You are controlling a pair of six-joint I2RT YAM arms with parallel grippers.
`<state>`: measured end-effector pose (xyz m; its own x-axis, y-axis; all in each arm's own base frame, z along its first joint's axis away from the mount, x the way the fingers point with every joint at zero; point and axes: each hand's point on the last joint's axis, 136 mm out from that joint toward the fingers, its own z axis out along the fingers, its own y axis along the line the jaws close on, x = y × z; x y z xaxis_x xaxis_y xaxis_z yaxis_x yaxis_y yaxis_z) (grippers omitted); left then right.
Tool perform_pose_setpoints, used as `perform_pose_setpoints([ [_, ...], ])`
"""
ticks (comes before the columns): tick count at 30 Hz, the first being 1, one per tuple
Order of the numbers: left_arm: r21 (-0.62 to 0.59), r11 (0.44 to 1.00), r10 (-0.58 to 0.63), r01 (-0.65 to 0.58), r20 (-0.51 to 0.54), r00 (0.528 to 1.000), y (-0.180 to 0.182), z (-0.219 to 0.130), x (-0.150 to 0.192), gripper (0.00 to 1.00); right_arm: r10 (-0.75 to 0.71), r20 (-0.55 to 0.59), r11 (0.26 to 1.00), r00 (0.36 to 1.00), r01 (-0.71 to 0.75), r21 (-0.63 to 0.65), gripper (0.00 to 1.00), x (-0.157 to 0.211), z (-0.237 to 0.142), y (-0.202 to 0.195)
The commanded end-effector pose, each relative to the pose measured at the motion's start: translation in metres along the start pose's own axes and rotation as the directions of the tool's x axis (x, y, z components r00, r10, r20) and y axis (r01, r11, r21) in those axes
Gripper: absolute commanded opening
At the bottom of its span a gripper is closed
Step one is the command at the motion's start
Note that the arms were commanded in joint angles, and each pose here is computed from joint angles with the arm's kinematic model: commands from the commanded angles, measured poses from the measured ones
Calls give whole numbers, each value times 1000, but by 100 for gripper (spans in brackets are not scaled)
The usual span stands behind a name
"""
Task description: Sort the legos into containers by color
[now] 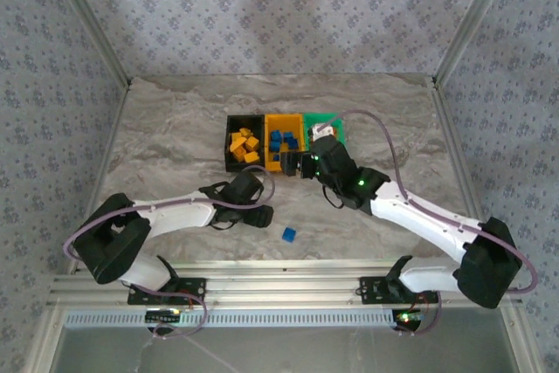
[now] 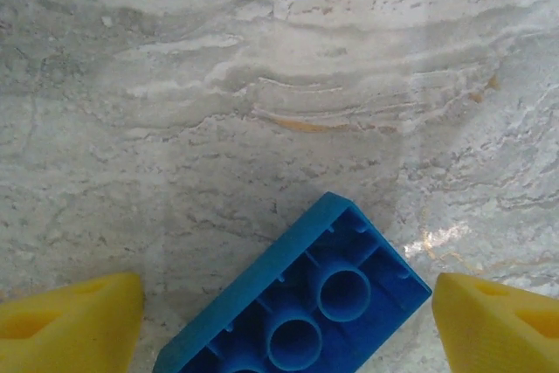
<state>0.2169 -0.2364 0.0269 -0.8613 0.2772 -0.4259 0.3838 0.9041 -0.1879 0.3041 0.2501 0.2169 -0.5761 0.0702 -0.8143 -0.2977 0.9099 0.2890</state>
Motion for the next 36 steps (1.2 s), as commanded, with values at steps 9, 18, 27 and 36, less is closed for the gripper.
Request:
perform_pose_setpoints([
  [9, 50, 998, 31, -30, -12, 999, -30, -12, 11, 77, 26, 24, 999, 999, -27, 43, 100, 0, -10, -12],
  [18, -117, 985, 126, -126, -8, 992, -17, 9, -2, 67, 26, 18, 998, 1000, -27, 60, 100, 4, -14, -18],
  [27, -150, 980, 129, -129, -9, 992, -13, 5, -1, 39, 43, 32, 996, 999, -45, 79, 100, 3, -19, -30],
  [36, -78, 995, 69, -55, 193, 979, -31, -48, -72, 33, 73, 47, 992, 996, -78, 103, 100, 13, -33, -48],
])
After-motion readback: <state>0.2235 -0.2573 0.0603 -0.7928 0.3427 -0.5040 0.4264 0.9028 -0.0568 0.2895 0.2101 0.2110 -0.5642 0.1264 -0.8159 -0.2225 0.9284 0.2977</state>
